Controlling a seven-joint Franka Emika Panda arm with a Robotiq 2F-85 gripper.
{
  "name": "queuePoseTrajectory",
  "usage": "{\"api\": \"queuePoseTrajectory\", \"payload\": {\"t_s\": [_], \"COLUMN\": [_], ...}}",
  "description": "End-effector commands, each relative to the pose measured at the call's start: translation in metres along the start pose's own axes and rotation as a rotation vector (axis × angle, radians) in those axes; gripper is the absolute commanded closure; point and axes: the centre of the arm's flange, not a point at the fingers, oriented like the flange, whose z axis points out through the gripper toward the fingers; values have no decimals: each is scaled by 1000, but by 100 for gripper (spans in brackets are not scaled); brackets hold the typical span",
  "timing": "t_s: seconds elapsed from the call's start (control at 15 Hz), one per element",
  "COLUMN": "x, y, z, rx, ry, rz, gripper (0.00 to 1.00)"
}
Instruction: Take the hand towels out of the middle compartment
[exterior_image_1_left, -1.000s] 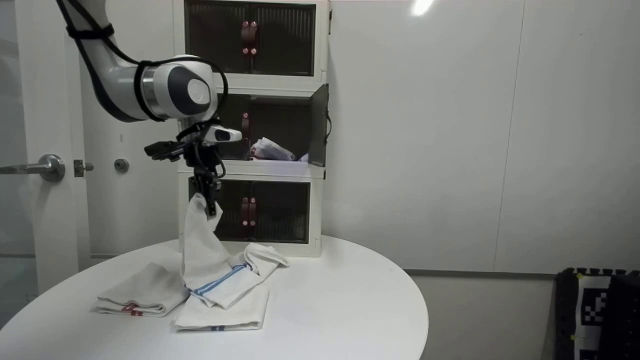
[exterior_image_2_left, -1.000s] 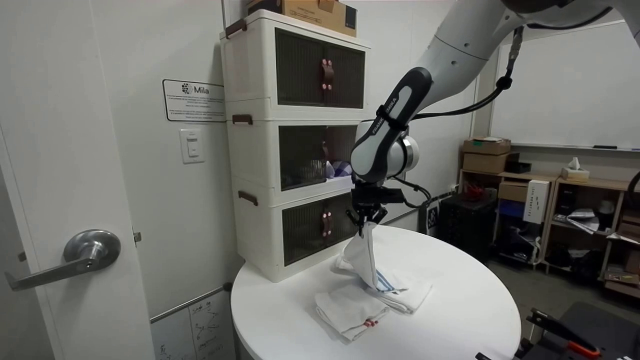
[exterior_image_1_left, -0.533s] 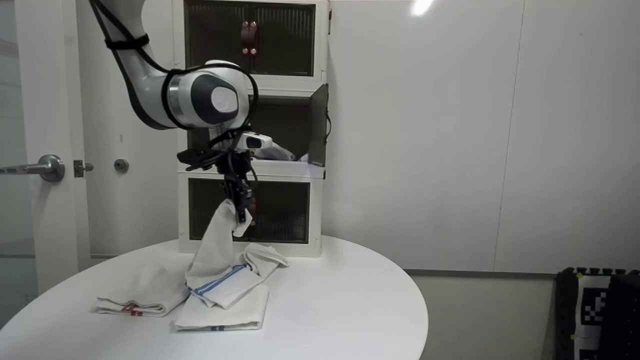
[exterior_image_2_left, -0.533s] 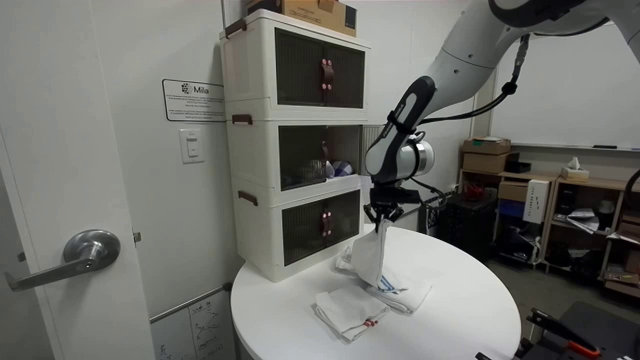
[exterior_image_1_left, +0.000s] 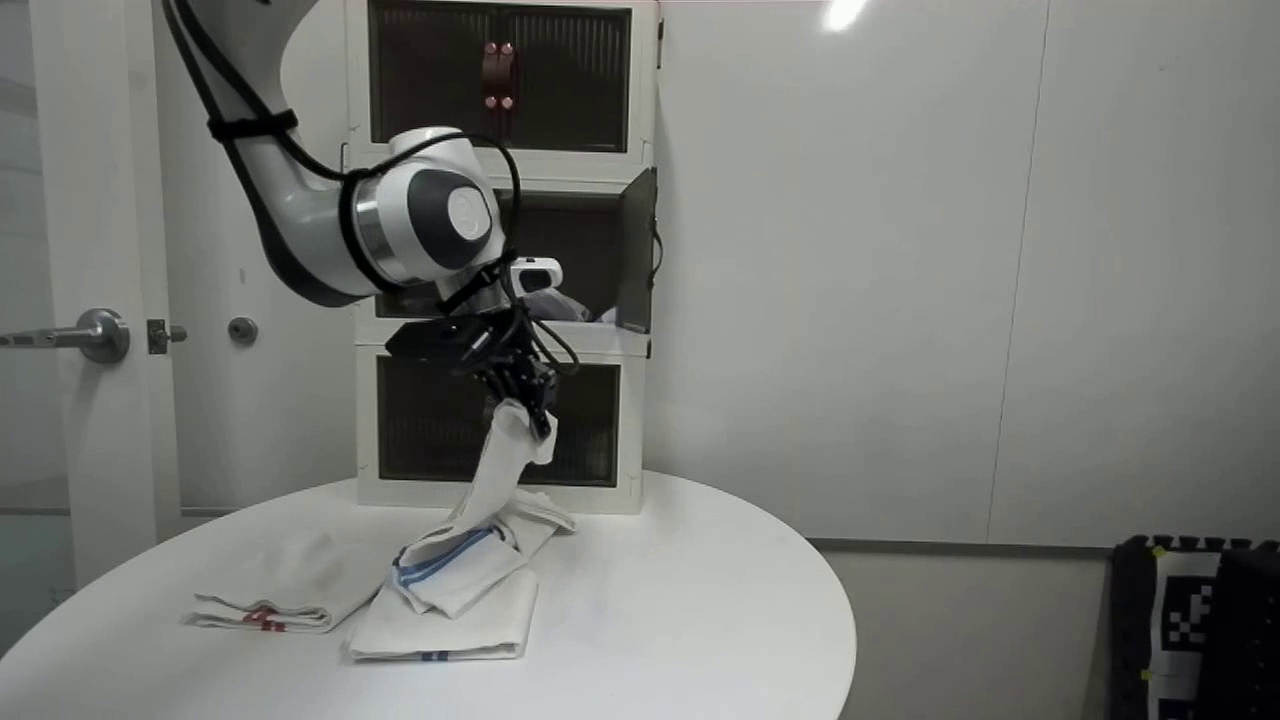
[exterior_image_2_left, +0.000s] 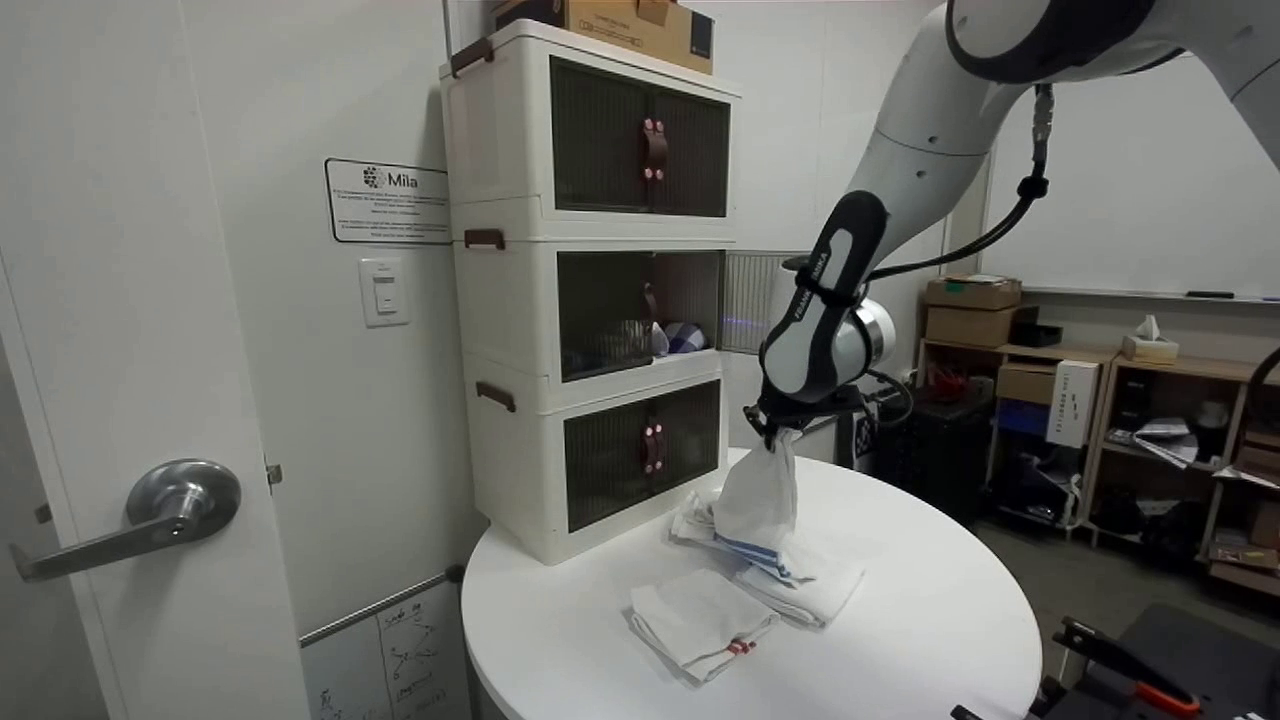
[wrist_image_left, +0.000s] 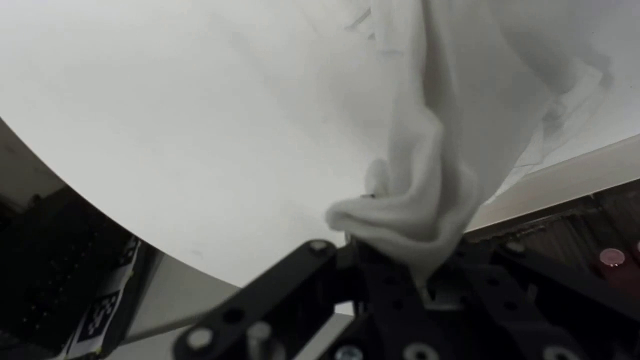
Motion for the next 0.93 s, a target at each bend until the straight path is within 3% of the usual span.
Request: {"api": "queuePoseTrajectory", "payload": {"t_s": [0.0, 0.33, 0.47, 0.67, 0.87], "x": [-14, -8, 0, 17, 28], "y": [-6, -6, -6, -12, -24], "z": [4, 7, 2, -27, -72], "rx": [-4, -19, -38, -70, -27], "ry": [94, 157, 181, 182, 40], "rz": [-98, -93, -37, 57, 102], "gripper": [52, 16, 2, 0, 0]}}
